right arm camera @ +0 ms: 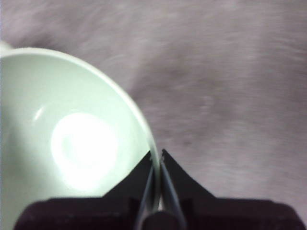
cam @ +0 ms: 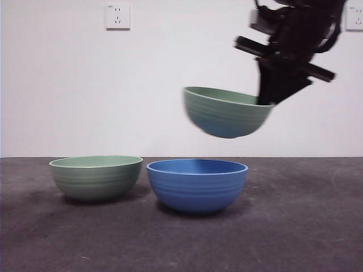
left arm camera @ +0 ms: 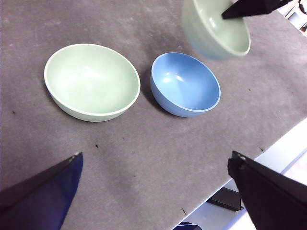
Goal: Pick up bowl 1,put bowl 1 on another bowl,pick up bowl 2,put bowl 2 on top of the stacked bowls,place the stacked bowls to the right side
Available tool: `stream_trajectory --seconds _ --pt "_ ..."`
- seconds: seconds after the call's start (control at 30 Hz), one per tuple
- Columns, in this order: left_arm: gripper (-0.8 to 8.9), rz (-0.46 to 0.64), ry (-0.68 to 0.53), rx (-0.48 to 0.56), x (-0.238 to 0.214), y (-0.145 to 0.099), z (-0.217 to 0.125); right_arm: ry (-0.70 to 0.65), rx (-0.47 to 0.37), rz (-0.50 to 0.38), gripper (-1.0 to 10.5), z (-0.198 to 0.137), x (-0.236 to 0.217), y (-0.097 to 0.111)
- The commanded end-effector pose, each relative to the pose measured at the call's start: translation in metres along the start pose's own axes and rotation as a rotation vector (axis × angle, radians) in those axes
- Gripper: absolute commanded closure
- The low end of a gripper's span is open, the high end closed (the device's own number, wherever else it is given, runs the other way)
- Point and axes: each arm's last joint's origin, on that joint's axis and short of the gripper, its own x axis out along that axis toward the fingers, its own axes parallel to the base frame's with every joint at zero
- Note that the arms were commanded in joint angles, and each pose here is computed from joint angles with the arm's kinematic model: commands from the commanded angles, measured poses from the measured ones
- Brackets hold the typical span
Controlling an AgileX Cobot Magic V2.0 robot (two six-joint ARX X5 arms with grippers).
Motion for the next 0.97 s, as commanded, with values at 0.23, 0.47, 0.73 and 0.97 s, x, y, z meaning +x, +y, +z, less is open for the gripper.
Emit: stream_trajectory --seconds 0.23,0.47,0.73,0.97 --pt "1.18 0.003 -0.007 0.002 -0.001 0.000 0.001 0.118 -0.075 -0.012 9.6 -0.011 0.043 0.026" --pt "1.18 0.005 -0.007 0.002 -0.001 0.000 0.001 0.172 -0.078 -0.014 9.6 -0.015 0.061 0.027" --pt "1.18 0.009 -0.011 0.005 0.000 0.001 0.002 0.231 -0.079 -0.013 9.4 -0.022 0.072 0.028" --pt "1.18 0.013 0.012 -0.011 0.011 0.009 0.008 0.232 -0.105 0.013 6.9 -0.023 0.073 0.039"
